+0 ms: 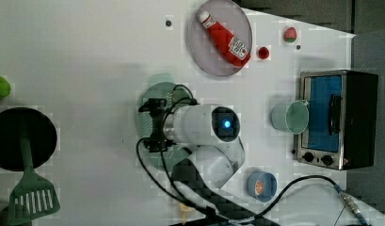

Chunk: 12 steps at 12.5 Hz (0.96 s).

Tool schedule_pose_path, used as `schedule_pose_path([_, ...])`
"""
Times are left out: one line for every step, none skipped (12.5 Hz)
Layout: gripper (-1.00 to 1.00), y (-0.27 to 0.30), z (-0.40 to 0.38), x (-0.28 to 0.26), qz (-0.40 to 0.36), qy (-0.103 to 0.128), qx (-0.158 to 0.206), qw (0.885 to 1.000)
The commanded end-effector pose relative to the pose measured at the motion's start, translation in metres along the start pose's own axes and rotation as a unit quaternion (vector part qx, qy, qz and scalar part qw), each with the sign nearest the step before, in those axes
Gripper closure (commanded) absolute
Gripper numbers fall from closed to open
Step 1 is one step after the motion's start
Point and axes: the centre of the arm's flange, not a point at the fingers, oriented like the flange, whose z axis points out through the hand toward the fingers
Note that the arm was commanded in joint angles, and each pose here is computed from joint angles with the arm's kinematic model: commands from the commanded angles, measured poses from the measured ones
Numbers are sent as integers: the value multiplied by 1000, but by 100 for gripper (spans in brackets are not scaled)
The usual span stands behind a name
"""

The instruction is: Drag strainer right to left.

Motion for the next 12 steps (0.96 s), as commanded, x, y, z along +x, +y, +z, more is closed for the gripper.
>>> schedule_pose_path([-100,-2,-12,-16,2,5,9,1000])
schedule_pose_path([-100,-1,-12,-20,3,4,8,1000])
schedule_pose_path([-100,0,-12,-25,3,1,9,1000])
schedule_pose_path([-100,0,-14,-29,11,-3,9,1000])
schedule_pose_path([-100,0,-14,-31,24,-6,8,1000])
schedule_pose_path([-100,1,-14,-33,23,-6,8,1000])
schedule_pose_path([-100,2,-16,-34,19,-5,10,1000])
schedule_pose_path([-100,1,-24,-34,5,-4,11,1000])
schedule_pose_path([-100,0,-37,-34,-10,1,8,1000])
schedule_pose_path([-100,-2,-56,-33,-25,6,2,1000])
schedule_pose_path([-100,-2,-78,-28,-34,20,-13,999])
schedule_pose_path([-100,-6,-109,-22,-46,26,-16,998])
